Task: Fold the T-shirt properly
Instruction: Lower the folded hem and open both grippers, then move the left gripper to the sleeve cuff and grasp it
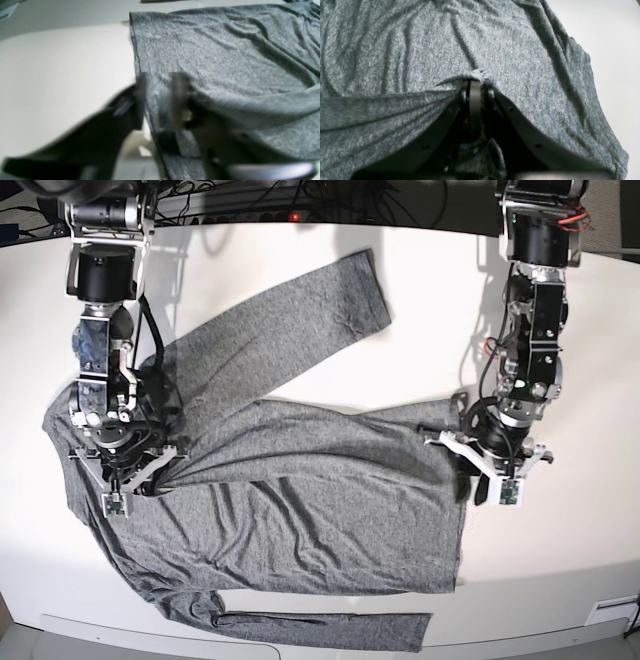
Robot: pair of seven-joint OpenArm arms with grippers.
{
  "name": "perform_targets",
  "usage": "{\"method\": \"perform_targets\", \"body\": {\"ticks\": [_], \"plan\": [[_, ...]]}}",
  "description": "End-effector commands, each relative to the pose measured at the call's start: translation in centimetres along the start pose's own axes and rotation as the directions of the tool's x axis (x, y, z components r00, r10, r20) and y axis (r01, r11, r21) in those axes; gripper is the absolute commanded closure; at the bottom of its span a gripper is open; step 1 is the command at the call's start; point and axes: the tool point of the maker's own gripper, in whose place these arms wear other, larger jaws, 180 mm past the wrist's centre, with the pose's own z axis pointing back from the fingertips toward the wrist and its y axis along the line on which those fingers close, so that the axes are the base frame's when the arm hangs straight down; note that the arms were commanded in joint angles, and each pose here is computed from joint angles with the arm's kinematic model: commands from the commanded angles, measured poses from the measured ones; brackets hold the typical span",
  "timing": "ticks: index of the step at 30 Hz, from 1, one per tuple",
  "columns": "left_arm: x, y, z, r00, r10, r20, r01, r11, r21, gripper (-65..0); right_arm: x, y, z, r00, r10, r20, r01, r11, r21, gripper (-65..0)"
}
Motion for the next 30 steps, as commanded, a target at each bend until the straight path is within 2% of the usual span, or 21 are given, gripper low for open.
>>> {"method": "perform_targets", "body": {"ticks": [1,3,5,11,14,17,20,24,27,30], "plan": [[2.6,0.3,-0.4,0.997,-0.005,0.079,0.005,1.0,0.004,-22.0,2.6,-1.0,0.0,0.998,0.006,0.069,-0.005,1.0,-0.019,-13.9],[2.6,0.3,-0.4,0.997,-0.005,0.079,0.005,1.0,0.003,-22.0,2.6,-1.0,0.0,0.998,0.006,0.069,-0.005,1.0,-0.02,-25.8],[2.6,0.3,-0.4,0.997,-0.005,0.079,0.005,1.0,0.003,-22.0,2.6,-1.0,0.0,0.998,0.006,0.069,-0.005,1.0,-0.019,-31.7],[2.3,0.0,-0.4,0.998,0.012,0.065,-0.011,1.0,-0.014,-22.0,2.4,-0.8,0.0,0.998,-0.026,0.058,0.026,1.0,-0.006,-31.9],[1.9,-2.0,-0.2,0.996,0.086,0.028,-0.082,0.988,-0.131,-21.9,2.4,-0.5,0.2,0.998,-0.062,0.025,0.062,0.998,0.012,-31.8],[1.6,-4.6,0.5,0.991,0.133,-0.025,-0.134,0.954,-0.267,-21.9,4.1,0.1,0.8,0.998,-0.037,0.056,0.035,0.998,0.045,-31.8],[1.5,-5.4,1.6,0.991,0.128,-0.038,-0.133,0.947,-0.293,-21.5,5.9,1.5,2.0,0.996,0.015,0.092,-0.025,0.994,0.11,-31.8],[3.0,-6.5,4.2,0.998,0.053,0.02,-0.045,0.951,-0.305,-21.5,6.7,2.9,4.5,0.991,0.057,0.118,-0.075,0.985,0.153,-31.8],[3.7,-7.8,7.3,1.0,0.008,0.017,-0.002,0.947,-0.32,-21.5,4.7,3.6,6.6,0.993,0.098,0.07,-0.109,0.981,0.16,-31.7],[3.8,-9.3,10.7,1.0,0.012,-0.006,-0.013,0.937,-0.349,-21.5,2.0,4.3,8.9,0.991,0.133,0.023,-0.135,0.975,0.176,-31.7]]}}
